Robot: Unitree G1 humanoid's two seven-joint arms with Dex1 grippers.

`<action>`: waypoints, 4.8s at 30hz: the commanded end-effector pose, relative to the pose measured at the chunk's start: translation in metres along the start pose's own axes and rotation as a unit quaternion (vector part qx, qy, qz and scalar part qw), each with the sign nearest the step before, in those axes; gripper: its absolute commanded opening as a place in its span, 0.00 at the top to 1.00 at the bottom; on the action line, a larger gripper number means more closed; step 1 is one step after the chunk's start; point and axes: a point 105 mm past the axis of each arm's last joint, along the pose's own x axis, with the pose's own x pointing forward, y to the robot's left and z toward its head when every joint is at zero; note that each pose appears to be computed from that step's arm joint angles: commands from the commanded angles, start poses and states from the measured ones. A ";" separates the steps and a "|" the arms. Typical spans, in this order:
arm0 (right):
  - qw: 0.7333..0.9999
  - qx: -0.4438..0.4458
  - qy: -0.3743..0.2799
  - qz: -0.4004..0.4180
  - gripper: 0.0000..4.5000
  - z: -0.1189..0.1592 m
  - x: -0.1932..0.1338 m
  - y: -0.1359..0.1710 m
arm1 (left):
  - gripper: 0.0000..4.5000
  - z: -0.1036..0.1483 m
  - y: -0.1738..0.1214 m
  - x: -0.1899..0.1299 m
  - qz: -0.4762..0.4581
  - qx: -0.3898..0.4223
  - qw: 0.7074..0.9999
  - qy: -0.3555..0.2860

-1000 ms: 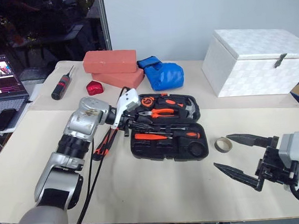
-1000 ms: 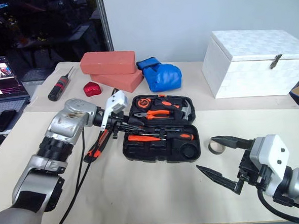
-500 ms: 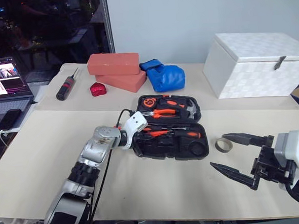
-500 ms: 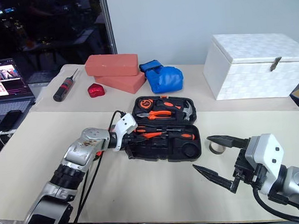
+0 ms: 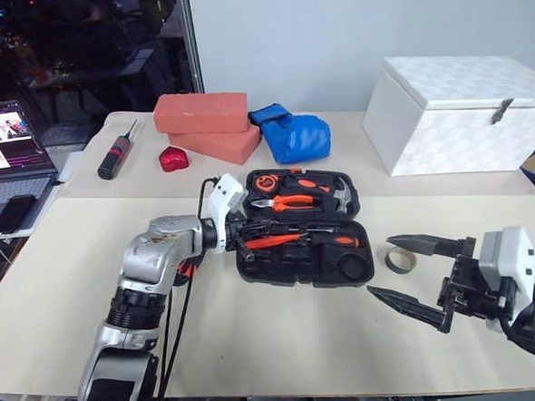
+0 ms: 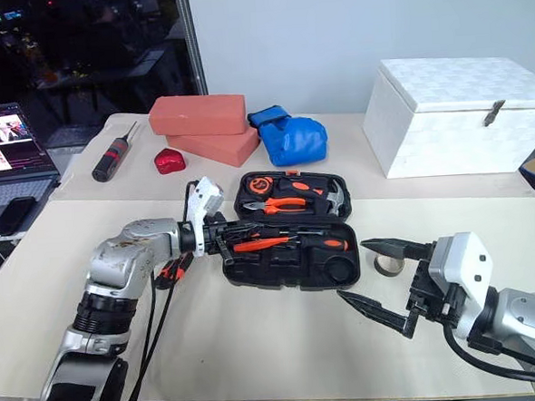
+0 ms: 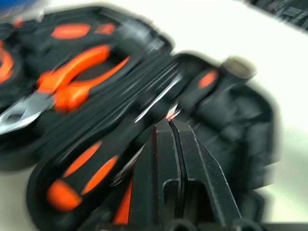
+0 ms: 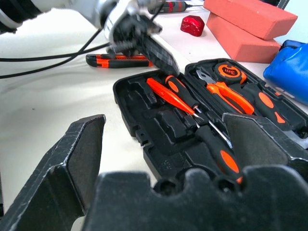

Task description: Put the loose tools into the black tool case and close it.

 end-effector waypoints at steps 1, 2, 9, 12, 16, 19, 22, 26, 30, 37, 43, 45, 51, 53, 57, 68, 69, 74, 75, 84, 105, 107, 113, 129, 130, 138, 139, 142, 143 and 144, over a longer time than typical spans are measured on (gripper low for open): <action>1.000 -0.019 -0.007 -0.001 0.00 0.008 0.000 0.003 | 0.99 0.010 0.005 0.012 0.014 0.062 0.998 0.004; 1.000 -0.019 -0.007 -0.001 0.00 0.008 -0.001 0.004 | 0.99 0.009 0.006 0.014 0.013 0.071 0.997 0.009; 1.000 -0.019 -0.004 -0.008 0.00 0.009 -0.002 0.006 | 0.99 -0.004 0.003 0.014 -0.052 0.126 0.989 0.053; 1.000 -0.018 -0.005 -0.010 0.00 0.009 -0.002 0.007 | 0.99 -0.007 -0.002 0.011 -0.078 0.140 0.985 0.058; 1.000 -0.018 -0.005 -0.014 0.00 0.009 -0.002 0.007 | 0.99 -0.002 0.006 0.011 -0.057 0.148 0.986 0.048; 1.000 -0.019 -0.005 -0.015 0.00 0.009 -0.003 0.008 | 0.99 0.011 0.005 0.010 -0.057 0.142 0.988 0.010; 1.000 -0.020 -0.005 -0.017 0.00 0.009 -0.003 0.007 | 0.99 0.026 -0.007 0.002 -0.093 0.098 0.990 -0.040; 1.000 -0.020 -0.005 -0.016 0.00 0.009 -0.003 0.007 | 0.99 0.011 -0.014 -0.007 -0.114 0.064 0.991 -0.014; 1.000 -0.019 -0.006 -0.014 0.00 0.010 -0.003 0.007 | 0.99 0.001 -0.020 -0.008 -0.119 0.034 0.992 0.000; 1.000 -0.020 -0.005 -0.012 0.00 0.010 -0.002 0.006 | 0.99 -0.015 -0.006 0.009 -0.063 -0.001 0.998 0.012; 1.000 -0.019 -0.003 -0.015 0.00 0.010 -0.003 0.007 | 0.99 -0.016 -0.004 0.015 -0.044 -0.067 0.997 -0.002; 1.000 -0.019 -0.002 -0.016 0.00 0.010 -0.004 0.007 | 0.99 -0.018 -0.002 0.017 -0.038 -0.076 0.996 0.003; 1.000 -0.020 -0.002 -0.016 0.00 0.010 -0.003 0.007 | 0.99 -0.036 -0.007 0.019 -0.038 -0.033 0.997 0.063; 1.000 -0.020 -0.002 -0.017 0.00 0.010 -0.003 0.006 | 0.99 -0.041 -0.006 0.020 -0.029 -0.026 0.996 0.083; 1.000 -0.021 -0.004 -0.016 0.00 0.010 -0.002 0.006 | 0.99 -0.034 -0.004 0.020 -0.020 -0.022 0.997 0.065; 0.999 -0.019 -0.027 0.015 0.00 0.014 0.003 0.012 | 0.61 0.009 0.031 -0.090 0.194 -0.036 0.975 -0.099; 0.999 -0.018 -0.029 0.020 0.00 0.014 0.004 0.011 | 0.51 0.001 0.032 -0.100 0.225 -0.028 0.971 -0.080; 0.999 -0.018 -0.035 0.034 0.00 0.014 0.008 0.008 | 0.12 -0.044 0.030 -0.117 0.294 -0.053 0.954 0.012; 0.999 -0.019 -0.036 0.036 0.00 0.014 0.009 0.007 | 0.07 -0.053 0.026 -0.115 0.294 -0.057 0.954 0.031; 0.998 -0.024 -0.037 0.043 0.00 0.015 0.010 0.002 | 0.49 -0.077 0.023 -0.110 0.296 -0.083 0.950 0.055; 0.990 -0.054 0.088 0.097 0.00 0.014 -0.065 -0.024 | 0.61 0.009 -0.038 -0.015 -0.233 0.264 0.931 0.093; 0.989 -0.055 0.092 0.097 0.00 0.015 -0.069 -0.026 | 0.61 0.008 -0.038 -0.009 -0.241 0.267 0.928 0.100; 0.991 -0.055 0.083 0.085 0.00 0.018 -0.073 -0.031 | 0.61 -0.013 -0.038 0.002 -0.255 0.268 0.919 0.136; 0.993 -0.047 0.073 0.081 0.00 0.012 -0.068 -0.025 | 0.07 0.030 -0.047 -0.021 -0.270 0.151 0.951 0.009; 0.993 -0.045 0.071 0.080 0.00 0.012 -0.067 -0.024 | 0.11 0.032 -0.047 -0.026 -0.271 0.122 0.955 -0.005; 0.995 -0.033 0.057 0.069 0.00 0.009 -0.057 -0.018 | 0.73 -0.027 -0.042 -0.027 -0.217 0.097 0.969 0.070; 0.996 -0.027 0.059 0.064 0.00 0.007 -0.056 -0.019 | 0.82 -0.039 -0.040 -0.025 -0.206 0.095 0.969 0.095; 0.995 0.005 0.103 0.013 0.00 -0.010 -0.049 -0.028 | 0.97 -0.077 -0.038 -0.015 -0.175 0.097 0.964 0.174; 0.994 0.003 0.109 0.003 0.00 -0.012 -0.045 -0.029 | 0.97 -0.078 -0.039 -0.012 -0.173 0.094 0.965 0.175; 0.994 0.005 0.111 -0.001 0.00 -0.013 -0.044 -0.029 | 0.97 -0.076 -0.042 -0.010 -0.176 0.092 0.965 0.170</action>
